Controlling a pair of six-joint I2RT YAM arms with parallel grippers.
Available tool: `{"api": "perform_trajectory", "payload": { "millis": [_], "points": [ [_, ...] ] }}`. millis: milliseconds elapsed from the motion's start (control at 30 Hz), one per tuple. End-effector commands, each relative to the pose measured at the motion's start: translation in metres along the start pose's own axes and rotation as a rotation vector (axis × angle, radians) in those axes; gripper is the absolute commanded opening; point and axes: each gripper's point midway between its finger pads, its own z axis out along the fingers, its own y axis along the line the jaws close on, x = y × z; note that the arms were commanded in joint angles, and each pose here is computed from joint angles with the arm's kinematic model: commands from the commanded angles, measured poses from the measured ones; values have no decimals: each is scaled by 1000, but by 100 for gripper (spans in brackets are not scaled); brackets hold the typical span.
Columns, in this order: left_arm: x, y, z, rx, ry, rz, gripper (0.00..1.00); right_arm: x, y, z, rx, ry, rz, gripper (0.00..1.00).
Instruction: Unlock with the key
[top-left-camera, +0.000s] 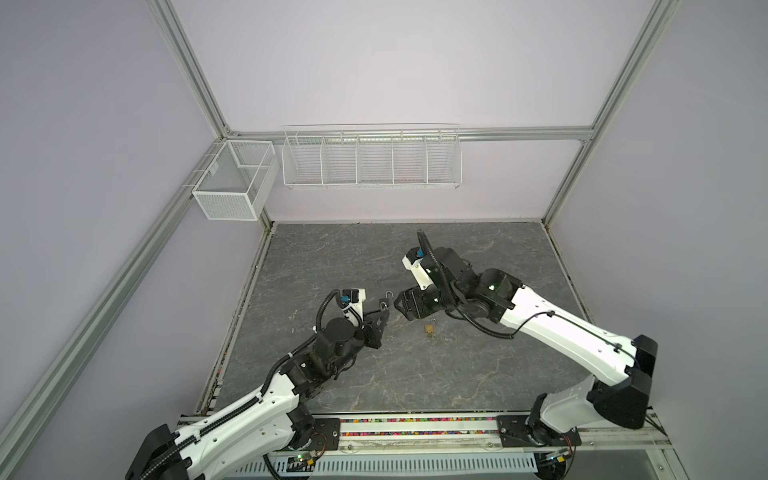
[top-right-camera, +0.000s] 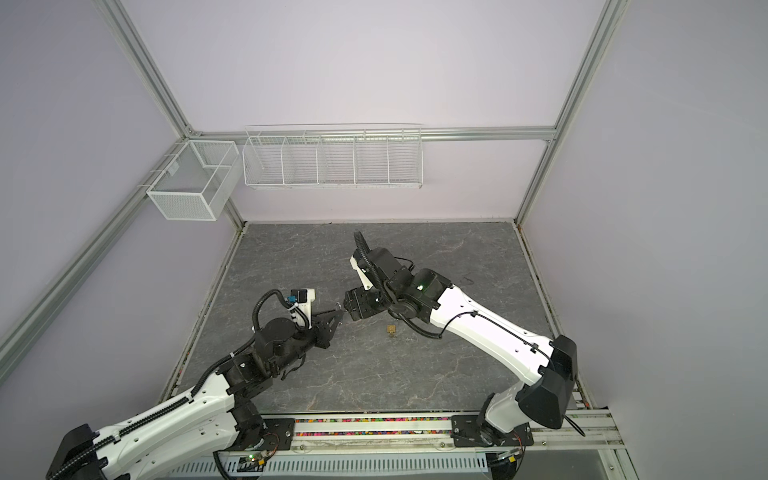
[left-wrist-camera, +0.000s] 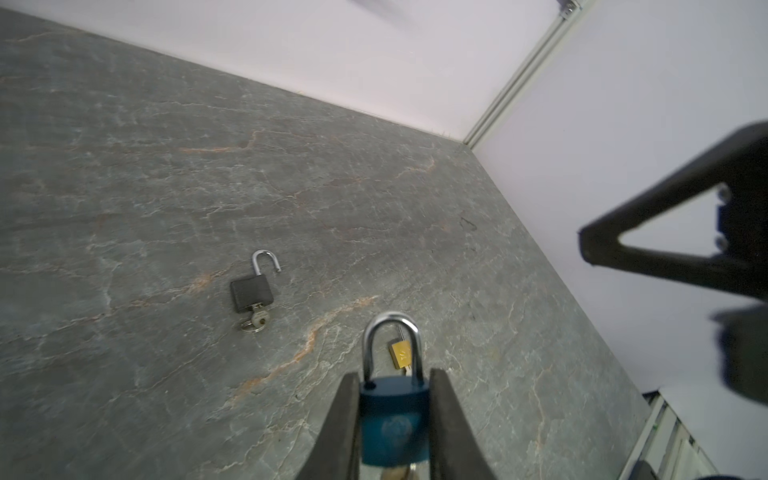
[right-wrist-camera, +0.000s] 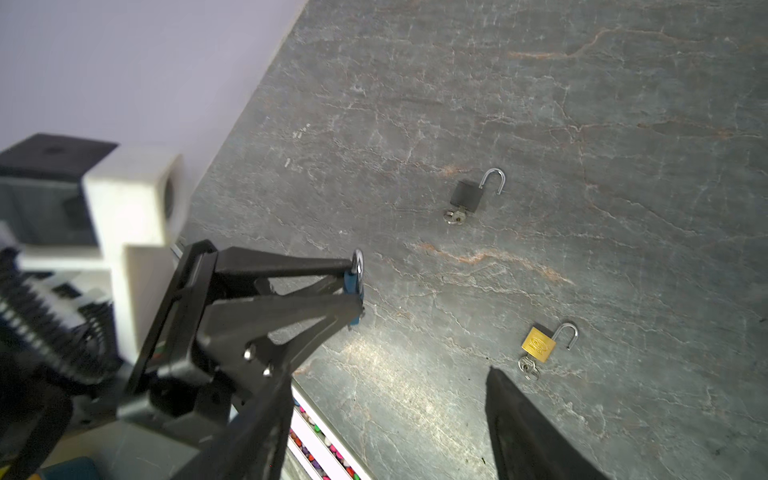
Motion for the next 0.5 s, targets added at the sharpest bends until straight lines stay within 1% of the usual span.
{"api": "perform_trajectory", "payload": {
  "millis": [0,67,200,300,467],
  "points": [
    [-29,-21,-5,63,-148,97,0,7,-6,5,83,53,-31,76],
    [-26,-25,-5,69,-160,132,0,8,-6,11,115,68,-38,76],
    [-25,-28,-7,68,-187,167,0,5,-11,18,186,66,-47,76],
    [-20,-29,-6,73,-174,187,0,0,-8,21,188,61,-49,77],
    [-17,-31,-6,88,-171,200,0,-6,-17,25,268,51,-52,77]
  ]
}}
